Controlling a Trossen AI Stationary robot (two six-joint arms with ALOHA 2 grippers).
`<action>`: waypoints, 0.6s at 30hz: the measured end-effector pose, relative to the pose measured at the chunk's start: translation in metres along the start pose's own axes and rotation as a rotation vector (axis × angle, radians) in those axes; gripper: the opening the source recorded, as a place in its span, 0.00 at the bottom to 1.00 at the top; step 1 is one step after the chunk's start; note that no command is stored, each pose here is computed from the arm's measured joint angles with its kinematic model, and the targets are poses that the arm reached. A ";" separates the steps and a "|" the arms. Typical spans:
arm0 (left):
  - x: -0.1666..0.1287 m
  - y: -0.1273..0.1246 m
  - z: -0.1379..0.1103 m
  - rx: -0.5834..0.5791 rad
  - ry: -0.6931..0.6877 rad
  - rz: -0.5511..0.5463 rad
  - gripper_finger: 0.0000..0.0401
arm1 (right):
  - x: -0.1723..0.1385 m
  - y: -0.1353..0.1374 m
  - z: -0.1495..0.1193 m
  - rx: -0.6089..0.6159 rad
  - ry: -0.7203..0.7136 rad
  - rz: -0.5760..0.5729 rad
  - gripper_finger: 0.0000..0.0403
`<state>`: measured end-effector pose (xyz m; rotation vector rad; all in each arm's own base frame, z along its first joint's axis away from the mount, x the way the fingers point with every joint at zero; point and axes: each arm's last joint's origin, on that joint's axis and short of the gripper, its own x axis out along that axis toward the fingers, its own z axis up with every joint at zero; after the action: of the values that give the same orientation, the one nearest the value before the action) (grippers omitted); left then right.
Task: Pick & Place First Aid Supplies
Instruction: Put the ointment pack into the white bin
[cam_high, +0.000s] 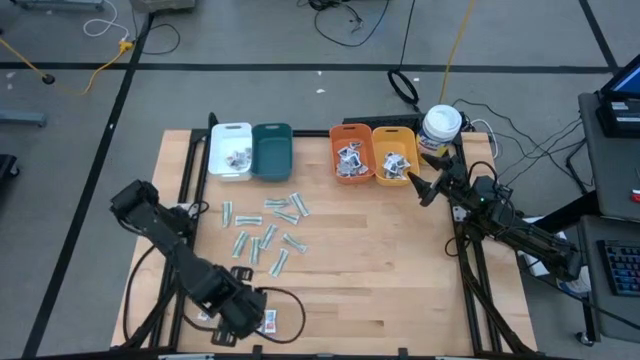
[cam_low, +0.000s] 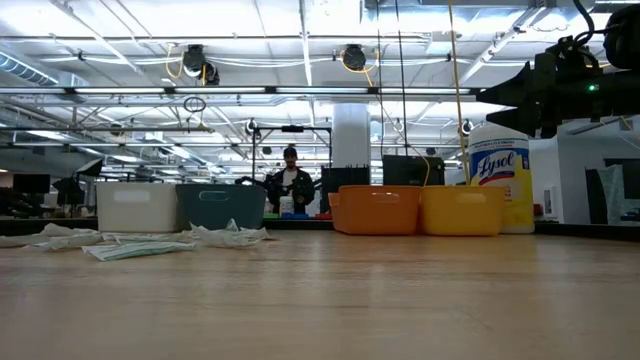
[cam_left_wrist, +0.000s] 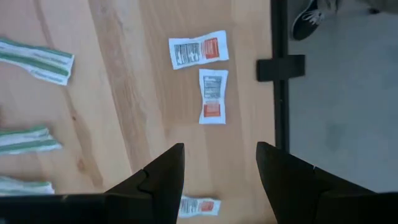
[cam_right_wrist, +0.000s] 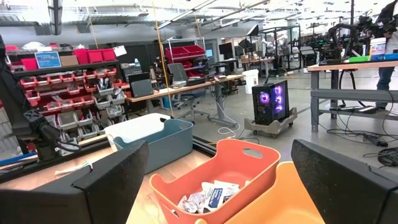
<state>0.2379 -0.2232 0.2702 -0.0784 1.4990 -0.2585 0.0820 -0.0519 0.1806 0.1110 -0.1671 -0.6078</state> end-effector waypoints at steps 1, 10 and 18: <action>0.005 -0.001 0.002 -0.002 0.012 0.008 0.50 | 0.000 0.000 0.000 0.000 0.001 0.000 0.97; 0.053 -0.005 0.015 0.003 0.116 0.067 0.50 | 0.000 0.000 0.000 0.000 0.000 0.000 0.97; 0.091 -0.016 0.029 0.067 0.084 0.024 0.50 | 0.000 0.000 0.000 0.000 0.001 0.000 0.97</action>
<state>0.2693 -0.2620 0.1869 0.0037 1.5726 -0.2959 0.0821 -0.0519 0.1806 0.1112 -0.1666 -0.6075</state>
